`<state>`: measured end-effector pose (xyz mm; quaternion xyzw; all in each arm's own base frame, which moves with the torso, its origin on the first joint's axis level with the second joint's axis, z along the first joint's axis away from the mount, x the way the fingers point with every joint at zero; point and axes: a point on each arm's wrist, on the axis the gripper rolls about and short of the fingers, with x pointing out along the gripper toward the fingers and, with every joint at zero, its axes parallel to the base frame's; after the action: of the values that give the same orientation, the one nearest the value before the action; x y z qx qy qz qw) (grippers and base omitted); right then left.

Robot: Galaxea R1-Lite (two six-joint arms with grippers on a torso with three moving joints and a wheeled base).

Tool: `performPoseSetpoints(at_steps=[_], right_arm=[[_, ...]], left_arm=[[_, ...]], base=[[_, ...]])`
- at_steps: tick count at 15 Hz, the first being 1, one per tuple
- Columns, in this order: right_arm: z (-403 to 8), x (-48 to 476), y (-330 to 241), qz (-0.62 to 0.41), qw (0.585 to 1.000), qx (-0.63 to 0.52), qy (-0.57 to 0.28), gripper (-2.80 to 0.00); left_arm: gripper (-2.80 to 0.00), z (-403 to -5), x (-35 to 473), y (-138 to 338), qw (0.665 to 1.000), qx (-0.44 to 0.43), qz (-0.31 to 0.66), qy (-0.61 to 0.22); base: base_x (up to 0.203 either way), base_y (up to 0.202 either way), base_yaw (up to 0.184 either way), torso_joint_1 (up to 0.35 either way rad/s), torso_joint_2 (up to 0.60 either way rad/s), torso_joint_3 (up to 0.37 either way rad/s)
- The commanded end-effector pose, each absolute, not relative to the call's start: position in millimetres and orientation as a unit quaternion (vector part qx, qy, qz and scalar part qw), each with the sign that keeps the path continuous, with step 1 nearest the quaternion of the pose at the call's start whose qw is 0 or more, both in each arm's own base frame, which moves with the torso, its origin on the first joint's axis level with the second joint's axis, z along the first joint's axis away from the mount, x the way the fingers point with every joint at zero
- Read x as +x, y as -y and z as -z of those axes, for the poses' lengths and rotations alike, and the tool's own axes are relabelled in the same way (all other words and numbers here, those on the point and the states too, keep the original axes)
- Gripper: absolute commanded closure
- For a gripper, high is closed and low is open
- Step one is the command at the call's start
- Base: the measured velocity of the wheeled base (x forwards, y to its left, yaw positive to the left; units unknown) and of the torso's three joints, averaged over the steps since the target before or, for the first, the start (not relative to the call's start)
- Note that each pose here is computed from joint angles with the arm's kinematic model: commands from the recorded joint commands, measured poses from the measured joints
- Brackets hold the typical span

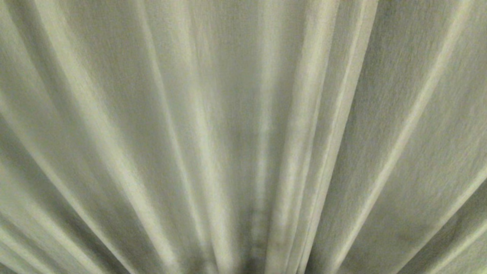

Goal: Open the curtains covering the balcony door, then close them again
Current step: Pull the outer curtains open on both sides

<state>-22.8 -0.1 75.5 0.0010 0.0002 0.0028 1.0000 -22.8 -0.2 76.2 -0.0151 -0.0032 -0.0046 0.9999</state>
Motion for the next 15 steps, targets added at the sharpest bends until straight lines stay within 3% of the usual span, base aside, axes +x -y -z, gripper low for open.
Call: performPoseSetpoints(at_steps=[1,11,15], right_arm=[[-75.3,-22.8,0.1,-0.003,1.000,-0.002,-0.001,0.00],[-75.2,-22.8,-1.2,-0.031,0.996,-0.079,0.001,0.00],[-91.5,-27.6,-2.9,-0.067,0.994,-0.081,0.038,0.00]], left_arm=[[0.00,-76.1,-22.8,0.2,1.000,-0.015,0.004,0.003],[0.00,-76.3,-22.8,0.2,1.000,-0.015,0.005,0.004],[0.00,-76.3,-22.8,0.2,1.000,-0.016,0.005,0.004]], base=[[0.000,0.000,0.000,0.000,0.00,0.000],[0.000,0.000,0.000,0.000,0.00,0.000],[0.000,0.000,0.000,0.000,0.00,0.000]])
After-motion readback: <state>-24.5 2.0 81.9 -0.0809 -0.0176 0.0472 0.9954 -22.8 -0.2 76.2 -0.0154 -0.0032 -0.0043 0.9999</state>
